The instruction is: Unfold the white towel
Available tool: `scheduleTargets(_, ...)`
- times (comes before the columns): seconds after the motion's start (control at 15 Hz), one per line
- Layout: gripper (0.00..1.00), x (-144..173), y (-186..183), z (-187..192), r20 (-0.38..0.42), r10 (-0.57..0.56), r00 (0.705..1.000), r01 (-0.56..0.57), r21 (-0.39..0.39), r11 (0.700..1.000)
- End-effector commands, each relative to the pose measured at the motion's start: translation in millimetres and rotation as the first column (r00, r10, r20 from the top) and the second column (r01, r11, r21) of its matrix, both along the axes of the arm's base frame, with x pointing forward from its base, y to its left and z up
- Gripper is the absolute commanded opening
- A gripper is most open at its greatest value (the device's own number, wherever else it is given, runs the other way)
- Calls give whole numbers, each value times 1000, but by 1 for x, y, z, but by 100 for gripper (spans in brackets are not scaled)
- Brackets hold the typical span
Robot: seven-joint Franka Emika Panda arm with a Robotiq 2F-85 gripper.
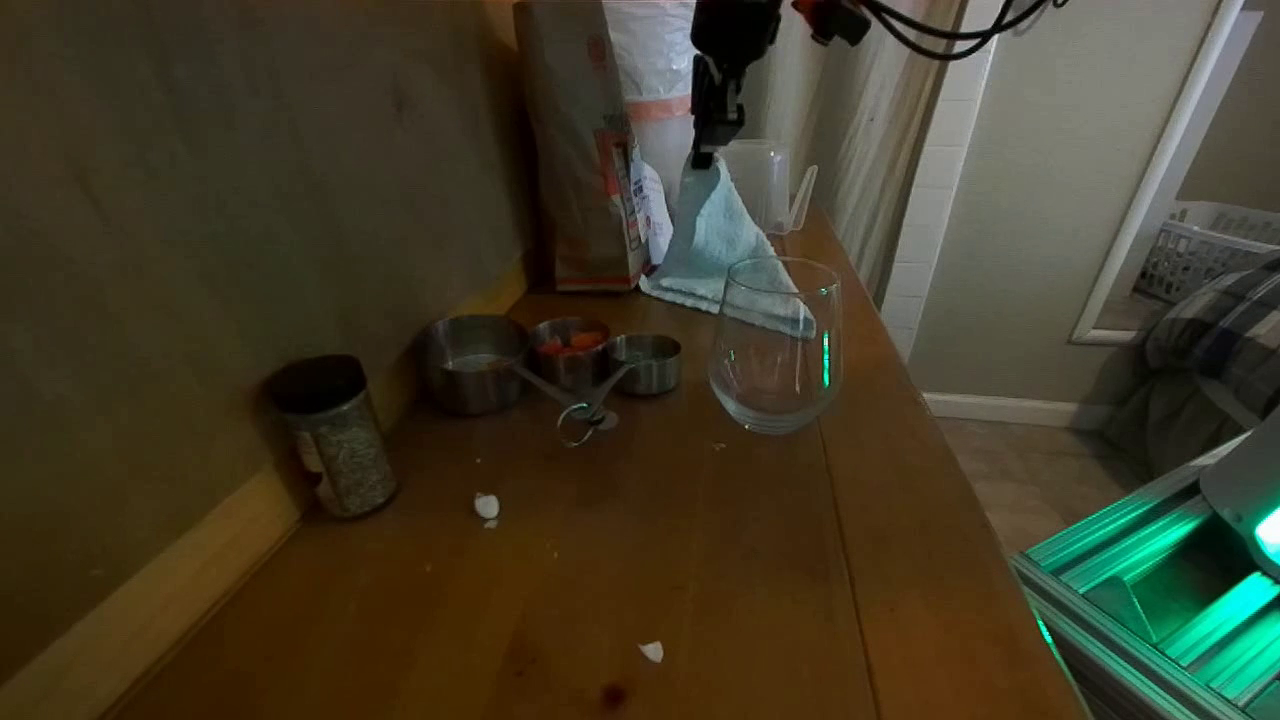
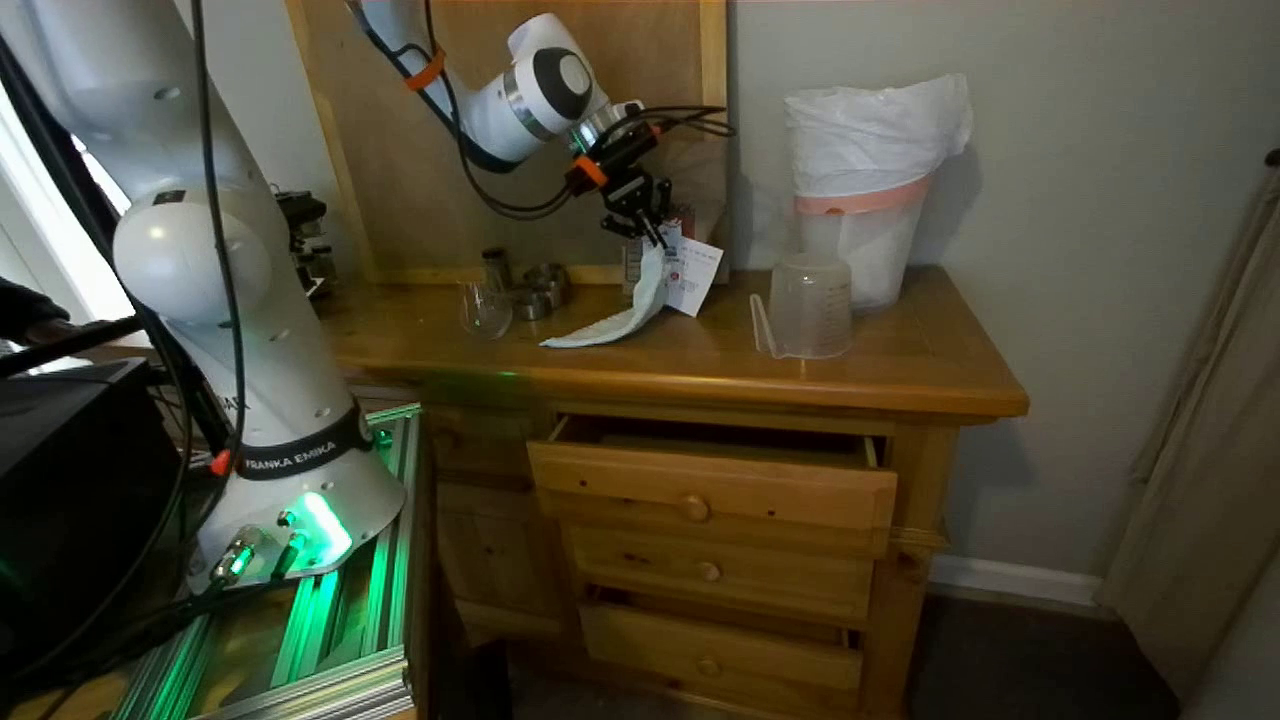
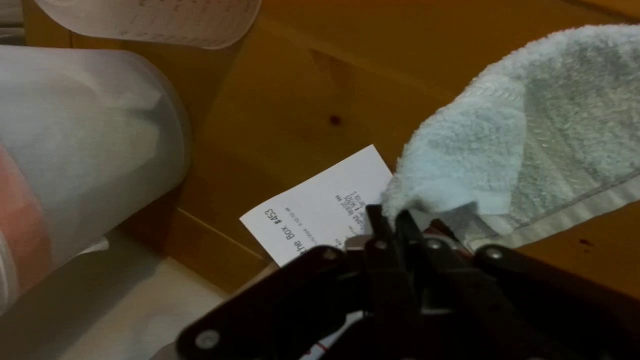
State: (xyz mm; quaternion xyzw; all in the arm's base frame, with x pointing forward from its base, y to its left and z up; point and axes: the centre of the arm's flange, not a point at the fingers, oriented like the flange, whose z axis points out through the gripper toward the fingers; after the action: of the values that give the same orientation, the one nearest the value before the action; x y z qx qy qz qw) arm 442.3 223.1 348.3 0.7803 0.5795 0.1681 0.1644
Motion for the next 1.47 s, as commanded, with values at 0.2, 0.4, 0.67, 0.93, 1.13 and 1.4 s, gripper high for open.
scheduleTargets(0.2, 28, 31, 11, -30, 61, -76, 995, 77, -21, 997)
scheduleTargets(0.4, 39, 36, 4, -31, 67, -136, 988, 137, -8, 991)
scheduleTargets(0.67, 67, 37, -7, -16, 113, -199, 974, 199, 5, 980)
scheduleTargets(0.93, 95, 23, -16, -14, 25, -234, 972, 234, -29, 972)
scheduleTargets(1.13, 100, 10, -18, -23, -116, -251, 961, 253, 4, 968)
scheduleTargets(1.4, 100, -4, -11, -39, -238, -238, 942, 257, 52, 965)
